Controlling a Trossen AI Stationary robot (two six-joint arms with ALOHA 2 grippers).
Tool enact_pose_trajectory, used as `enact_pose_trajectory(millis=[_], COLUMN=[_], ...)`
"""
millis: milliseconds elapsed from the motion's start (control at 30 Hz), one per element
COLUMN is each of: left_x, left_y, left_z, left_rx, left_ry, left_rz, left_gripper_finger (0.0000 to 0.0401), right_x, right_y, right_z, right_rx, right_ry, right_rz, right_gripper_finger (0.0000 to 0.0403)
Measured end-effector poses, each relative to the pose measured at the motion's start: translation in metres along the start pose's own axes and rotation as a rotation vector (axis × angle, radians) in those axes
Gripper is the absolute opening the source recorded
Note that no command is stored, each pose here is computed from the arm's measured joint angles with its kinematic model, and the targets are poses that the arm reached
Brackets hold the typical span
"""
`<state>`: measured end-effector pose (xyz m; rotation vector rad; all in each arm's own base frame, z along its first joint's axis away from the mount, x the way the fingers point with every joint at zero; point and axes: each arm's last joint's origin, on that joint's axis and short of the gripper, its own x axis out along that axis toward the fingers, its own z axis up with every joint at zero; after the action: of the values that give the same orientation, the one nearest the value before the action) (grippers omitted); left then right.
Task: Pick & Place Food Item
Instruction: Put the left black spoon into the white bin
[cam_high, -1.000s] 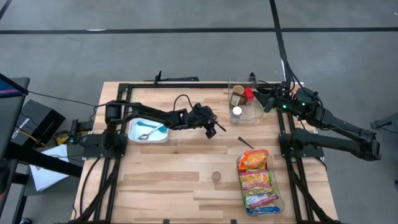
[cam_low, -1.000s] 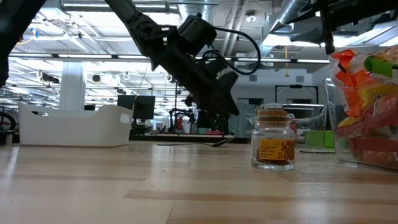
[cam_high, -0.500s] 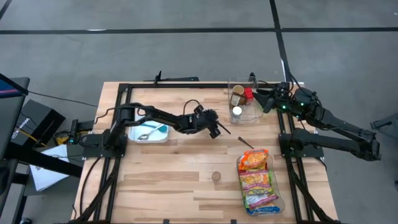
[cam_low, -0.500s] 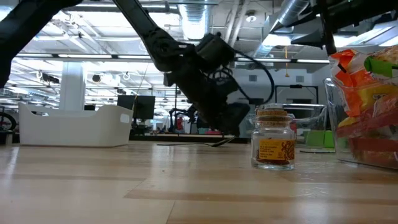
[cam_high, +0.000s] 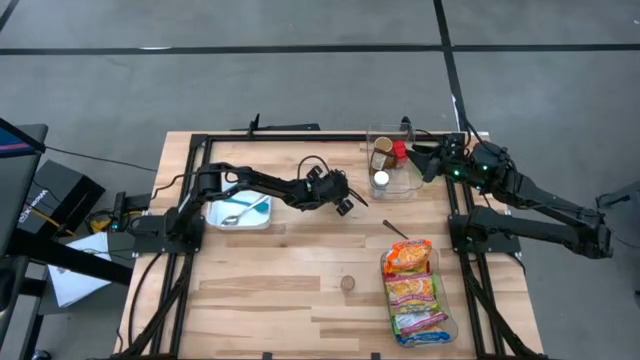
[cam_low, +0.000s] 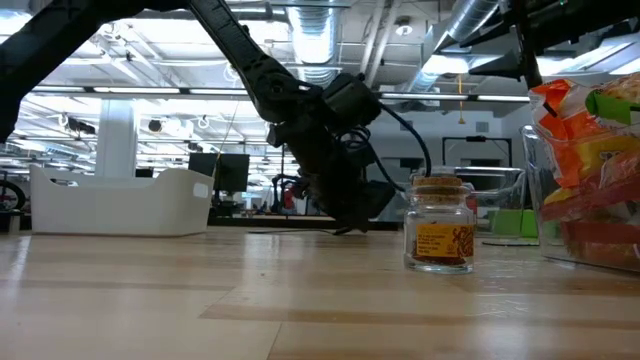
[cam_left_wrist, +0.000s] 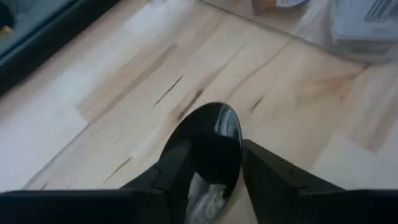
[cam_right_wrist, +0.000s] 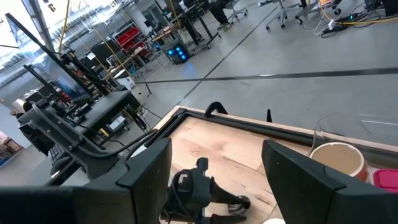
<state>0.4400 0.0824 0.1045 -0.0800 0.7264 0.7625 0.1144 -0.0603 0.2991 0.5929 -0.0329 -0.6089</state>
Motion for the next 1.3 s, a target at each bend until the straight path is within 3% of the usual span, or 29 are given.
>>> enact_pose_trajectory(millis=[267, 533, 733, 933, 1133, 1300], left_x=[-0.002, -0.025, -0.067, -0.118, -0.172, -0.208], left_y=[0.002, -0.009, -0.004, 0.019, 0.052, 0.077], left_z=[0.006, 0.015, 0.049, 0.087, 0.102, 0.096], left_rx=[-0.116, -0.130, -0.178, -0.221, -0.206, -0.145], left_ry=[-0.005, -0.013, -0.120, -0.210, -0.201, -0.125], left_rz=[-0.045, -0.136, -0.209, -0.323, -0.306, -0.180], left_gripper_finger=[0.0012, 0.0004, 0.0002, 0.0001, 0.0001, 0.0001], right_x=[0.000, 0.000, 0.000, 0.000, 0.000, 0.000], right_y=[0.000, 0.000, 0.000, 0.000, 0.001, 0.001], right_z=[0.000, 0.000, 0.000, 0.000, 0.000, 0.000], right_rx=[-0.003, -0.011, -0.011, -0.010, -0.010, -0.011], right_ry=[0.002, 0.002, 0.001, -0.002, -0.001, 0.001], right_rz=[-0.001, -0.001, 0.000, 0.002, 0.005, 0.007], right_gripper_finger=[0.0244, 0.0244, 0.0244, 0.0244, 0.0244, 0.0244])
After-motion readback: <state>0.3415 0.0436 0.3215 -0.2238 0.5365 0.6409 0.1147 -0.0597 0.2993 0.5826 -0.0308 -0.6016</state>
